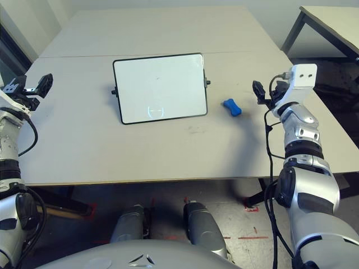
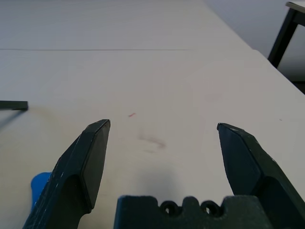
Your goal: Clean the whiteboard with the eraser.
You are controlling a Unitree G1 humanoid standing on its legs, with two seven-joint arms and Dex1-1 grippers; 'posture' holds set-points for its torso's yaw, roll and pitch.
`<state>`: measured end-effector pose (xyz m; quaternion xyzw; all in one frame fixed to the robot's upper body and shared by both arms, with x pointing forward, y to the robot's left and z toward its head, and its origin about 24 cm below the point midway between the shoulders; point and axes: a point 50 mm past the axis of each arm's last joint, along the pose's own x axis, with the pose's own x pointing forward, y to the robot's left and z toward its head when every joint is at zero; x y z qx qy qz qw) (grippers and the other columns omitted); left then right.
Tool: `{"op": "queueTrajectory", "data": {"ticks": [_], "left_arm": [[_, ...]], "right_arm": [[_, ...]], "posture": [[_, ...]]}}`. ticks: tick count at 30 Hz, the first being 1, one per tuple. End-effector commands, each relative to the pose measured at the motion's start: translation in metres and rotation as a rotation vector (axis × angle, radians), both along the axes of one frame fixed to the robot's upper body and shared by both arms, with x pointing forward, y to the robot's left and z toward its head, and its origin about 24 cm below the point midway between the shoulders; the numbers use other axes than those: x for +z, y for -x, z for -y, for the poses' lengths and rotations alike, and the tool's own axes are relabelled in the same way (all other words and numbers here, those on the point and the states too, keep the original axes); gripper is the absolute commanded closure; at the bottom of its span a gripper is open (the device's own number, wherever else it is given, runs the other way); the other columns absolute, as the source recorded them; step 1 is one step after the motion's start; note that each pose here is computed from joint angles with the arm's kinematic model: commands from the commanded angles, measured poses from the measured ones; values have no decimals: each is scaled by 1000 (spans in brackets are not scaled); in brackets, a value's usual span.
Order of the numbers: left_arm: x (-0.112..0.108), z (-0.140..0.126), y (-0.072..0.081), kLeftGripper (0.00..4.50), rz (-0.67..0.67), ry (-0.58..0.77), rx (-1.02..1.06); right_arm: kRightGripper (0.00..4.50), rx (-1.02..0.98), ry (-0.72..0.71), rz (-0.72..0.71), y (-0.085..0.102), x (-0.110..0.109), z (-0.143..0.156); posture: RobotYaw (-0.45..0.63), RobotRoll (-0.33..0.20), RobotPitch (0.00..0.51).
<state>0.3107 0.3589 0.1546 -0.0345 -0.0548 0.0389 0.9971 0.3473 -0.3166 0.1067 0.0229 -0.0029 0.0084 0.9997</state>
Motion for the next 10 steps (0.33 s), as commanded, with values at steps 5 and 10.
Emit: {"op": "queueTrajectory", "data": {"ticks": [5,10], "left_arm": [[-1,-5,-3,0,7,38,19],[-3,-5,-3,0,1,37,20]], "right_arm": [[29,-20,-22,66,1,3,0],[29,5,-25,78,-2,4,-7]], "posture": [[-136,0,63],[-119,0,55]]}}
